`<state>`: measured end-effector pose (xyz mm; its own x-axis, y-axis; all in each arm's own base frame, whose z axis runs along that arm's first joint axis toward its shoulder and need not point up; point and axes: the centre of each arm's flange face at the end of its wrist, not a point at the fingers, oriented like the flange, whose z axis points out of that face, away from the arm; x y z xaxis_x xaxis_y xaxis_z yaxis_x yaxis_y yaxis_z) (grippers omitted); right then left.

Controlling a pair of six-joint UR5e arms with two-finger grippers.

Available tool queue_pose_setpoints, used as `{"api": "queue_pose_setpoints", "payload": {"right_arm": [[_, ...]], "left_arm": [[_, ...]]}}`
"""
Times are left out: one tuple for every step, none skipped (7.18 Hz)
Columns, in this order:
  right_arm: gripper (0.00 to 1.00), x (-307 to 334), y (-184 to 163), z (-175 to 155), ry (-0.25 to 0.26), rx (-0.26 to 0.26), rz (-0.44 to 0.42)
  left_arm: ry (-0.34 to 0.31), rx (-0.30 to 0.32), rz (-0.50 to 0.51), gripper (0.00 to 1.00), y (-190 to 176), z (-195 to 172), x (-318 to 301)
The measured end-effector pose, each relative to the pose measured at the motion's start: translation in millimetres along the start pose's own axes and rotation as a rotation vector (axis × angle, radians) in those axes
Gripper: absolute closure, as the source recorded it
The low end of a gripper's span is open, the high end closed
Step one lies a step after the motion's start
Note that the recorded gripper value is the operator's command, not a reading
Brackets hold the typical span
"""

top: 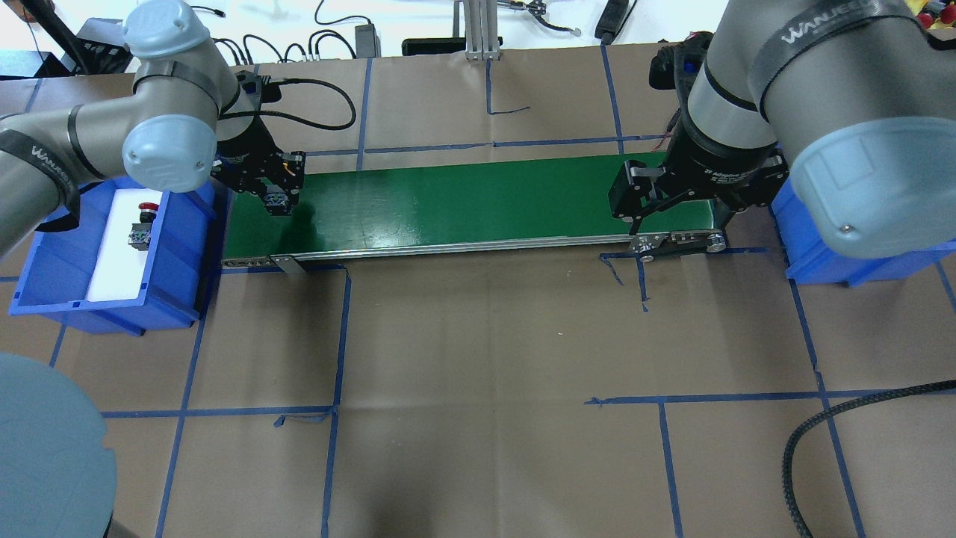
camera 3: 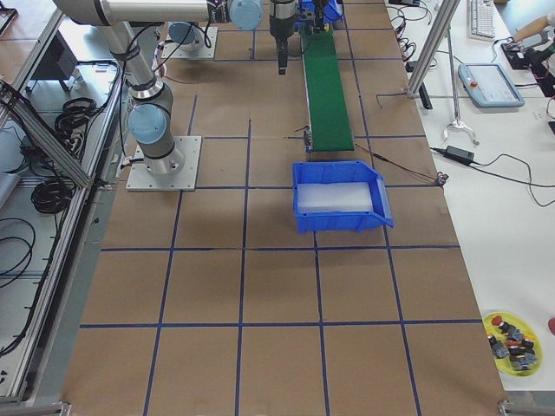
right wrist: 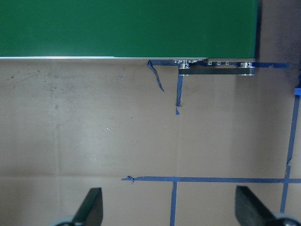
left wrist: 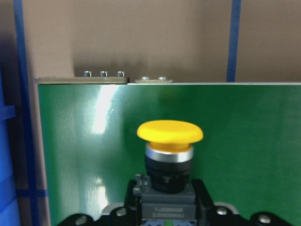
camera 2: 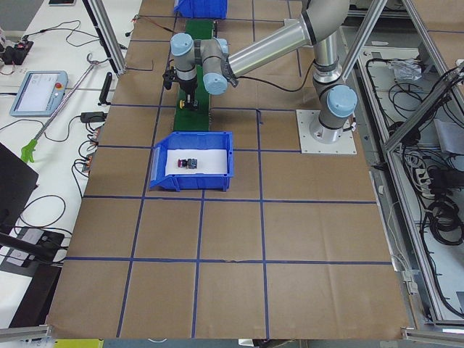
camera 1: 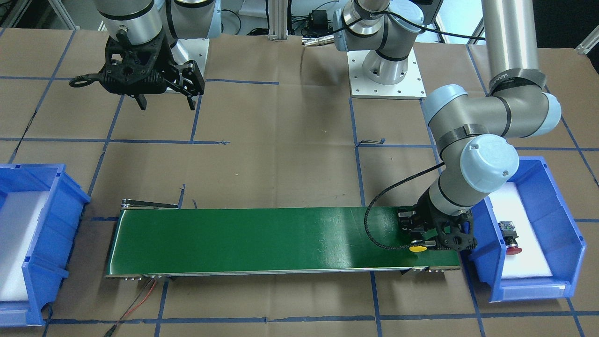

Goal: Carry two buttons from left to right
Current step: 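Lower the yellow button onto the belt and open the left gripper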

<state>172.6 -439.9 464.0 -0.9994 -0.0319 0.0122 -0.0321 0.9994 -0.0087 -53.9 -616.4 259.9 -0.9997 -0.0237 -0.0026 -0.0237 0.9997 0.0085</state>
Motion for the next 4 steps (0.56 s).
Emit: {"api": "queue_pose_setpoints", "payload": {"right_arm": [[0.00,0.0,0.1,0.1,0.000,-0.001,0.000],[0.00,0.0,0.1,0.1,0.000,-0.001,0.000],[0.00,0.0,0.0,0.2,0.000,-0.001,0.000],[0.00,0.0,-0.2,0.5,0.000,-0.001,0.000]], "left_arm": [[0.000,-0.004,-0.002,0.13,1.2,4.4,-0.2],[0.000,-0.008,-0.005,0.00,2.0,7.0,-0.1],[0.001,-0.008,-0.006,0.00,2.0,7.5,-0.7],[0.000,0.004,-0.008,0.00,-0.4,1.8,-2.0]]}}
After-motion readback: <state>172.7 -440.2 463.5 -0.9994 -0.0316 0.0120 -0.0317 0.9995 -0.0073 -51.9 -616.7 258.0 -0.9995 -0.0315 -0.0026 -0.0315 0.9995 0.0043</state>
